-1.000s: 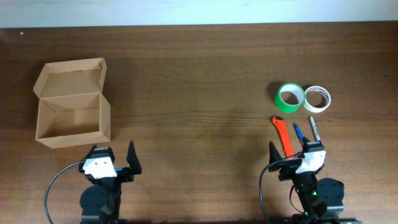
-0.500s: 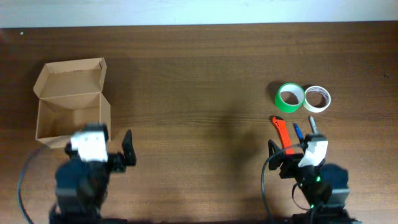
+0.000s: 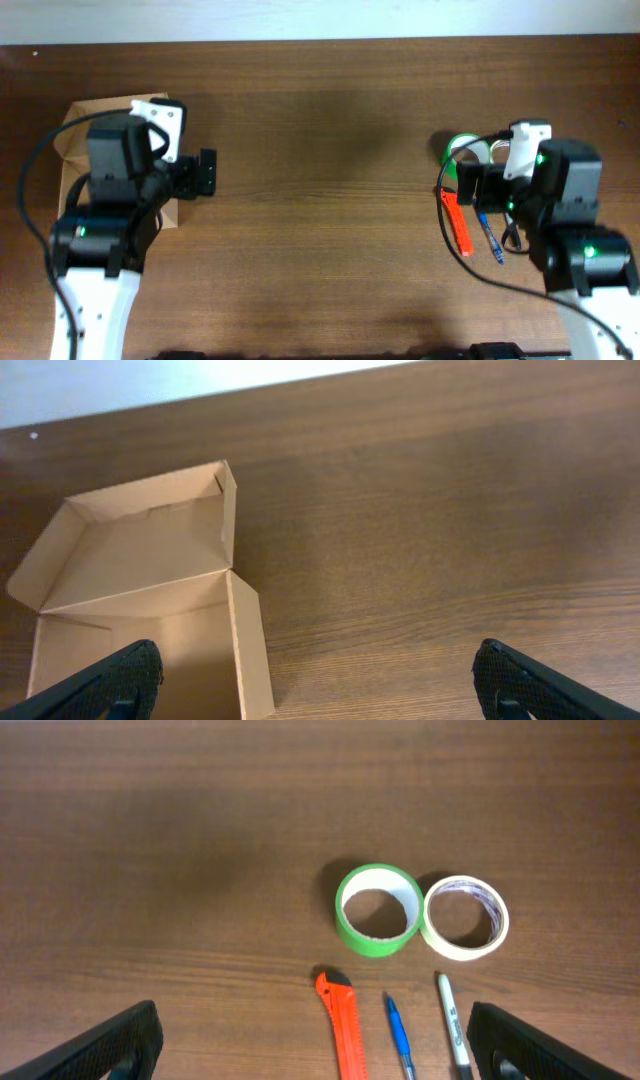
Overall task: Pack container
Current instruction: 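Move the left gripper over the cardboard box's front wall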
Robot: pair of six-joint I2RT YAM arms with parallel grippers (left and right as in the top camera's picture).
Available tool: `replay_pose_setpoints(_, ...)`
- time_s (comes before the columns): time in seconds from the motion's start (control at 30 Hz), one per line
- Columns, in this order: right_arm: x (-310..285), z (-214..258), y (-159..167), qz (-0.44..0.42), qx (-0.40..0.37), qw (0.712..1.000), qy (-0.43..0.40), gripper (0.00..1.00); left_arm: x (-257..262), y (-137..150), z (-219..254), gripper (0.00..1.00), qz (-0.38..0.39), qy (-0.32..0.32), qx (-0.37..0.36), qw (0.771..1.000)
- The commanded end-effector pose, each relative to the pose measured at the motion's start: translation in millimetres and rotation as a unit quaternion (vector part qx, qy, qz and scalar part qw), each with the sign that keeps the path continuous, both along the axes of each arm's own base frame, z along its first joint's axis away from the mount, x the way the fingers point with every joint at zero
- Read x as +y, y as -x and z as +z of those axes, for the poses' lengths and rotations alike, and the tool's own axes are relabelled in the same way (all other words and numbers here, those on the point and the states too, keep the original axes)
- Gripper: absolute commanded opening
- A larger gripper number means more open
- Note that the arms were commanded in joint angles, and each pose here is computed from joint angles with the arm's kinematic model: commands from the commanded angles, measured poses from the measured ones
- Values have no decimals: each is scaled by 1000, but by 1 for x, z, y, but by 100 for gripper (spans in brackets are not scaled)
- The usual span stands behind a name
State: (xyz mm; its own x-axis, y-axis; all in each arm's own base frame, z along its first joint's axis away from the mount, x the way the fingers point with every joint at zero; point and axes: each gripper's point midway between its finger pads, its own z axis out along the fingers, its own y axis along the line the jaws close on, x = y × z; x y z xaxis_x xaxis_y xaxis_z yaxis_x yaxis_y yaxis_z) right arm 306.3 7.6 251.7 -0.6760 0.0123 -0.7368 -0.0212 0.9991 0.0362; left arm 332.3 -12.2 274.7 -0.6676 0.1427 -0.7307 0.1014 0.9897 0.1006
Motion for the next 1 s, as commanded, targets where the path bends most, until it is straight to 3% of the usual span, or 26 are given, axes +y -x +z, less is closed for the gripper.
replay_pose_setpoints(0.0,-2,13,-9,1,3,1000,9,99,-3,-9,-6,100,-16,-8,14,1000)
replay_pose_setpoints(0.33,-12,-30,-9,-74,99,992,-19,99,38,-28,-67,100,30,-11,110,993)
replay_pose_setpoints(0.53,-18,-60,-9,-111,156,981,-20,99,61,-33,-100,100,45,70,152,985)
replay_pose_setpoints(0.7,-18,-75,-14,-116,180,977,-21,99,95,-26,-135,100,100,92,202,970)
replay_pose_setpoints(0.97,-18,-81,-19,-116,185,976,-20,99,94,-23,-164,98,101,103,249,958)
